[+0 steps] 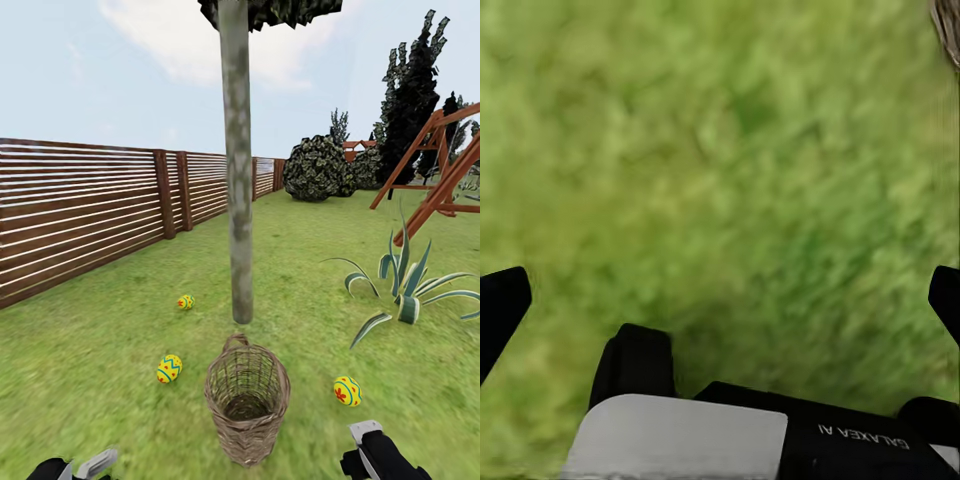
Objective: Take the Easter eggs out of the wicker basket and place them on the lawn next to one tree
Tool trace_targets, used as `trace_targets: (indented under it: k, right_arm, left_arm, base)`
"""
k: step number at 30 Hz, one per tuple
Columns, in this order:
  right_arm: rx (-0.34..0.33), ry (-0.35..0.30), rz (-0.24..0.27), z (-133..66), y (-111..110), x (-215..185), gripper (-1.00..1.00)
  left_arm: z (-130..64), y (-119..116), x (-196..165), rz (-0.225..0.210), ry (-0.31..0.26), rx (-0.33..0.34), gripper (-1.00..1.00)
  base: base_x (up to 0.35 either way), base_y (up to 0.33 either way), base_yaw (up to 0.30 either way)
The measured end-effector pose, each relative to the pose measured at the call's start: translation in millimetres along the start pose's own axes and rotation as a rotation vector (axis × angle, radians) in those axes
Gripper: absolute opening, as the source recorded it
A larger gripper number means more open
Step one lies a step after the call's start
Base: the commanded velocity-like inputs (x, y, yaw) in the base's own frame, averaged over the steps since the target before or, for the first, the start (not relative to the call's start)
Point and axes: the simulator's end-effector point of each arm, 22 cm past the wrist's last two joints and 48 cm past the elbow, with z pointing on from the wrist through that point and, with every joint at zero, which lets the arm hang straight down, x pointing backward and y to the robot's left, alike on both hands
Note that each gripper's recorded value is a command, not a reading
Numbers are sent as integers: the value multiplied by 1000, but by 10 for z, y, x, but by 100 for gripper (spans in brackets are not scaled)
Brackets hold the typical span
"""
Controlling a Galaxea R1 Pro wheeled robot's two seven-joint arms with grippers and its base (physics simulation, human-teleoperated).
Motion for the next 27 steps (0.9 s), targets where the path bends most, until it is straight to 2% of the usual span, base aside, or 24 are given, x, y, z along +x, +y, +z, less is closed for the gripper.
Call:
trace_targets:
  k: [17,27]
  right_arm:
    - [1,1,1,-297,-86,-144,100]
    - [0,13,1,-436,-122,-182,100]
  left_arm:
    - [-280,-107,2,5,19,-2,100]
    - [-439,-139,-14,3,28,-5,100]
  base:
    - [-53,332,-3]
    - [-2,332,-167]
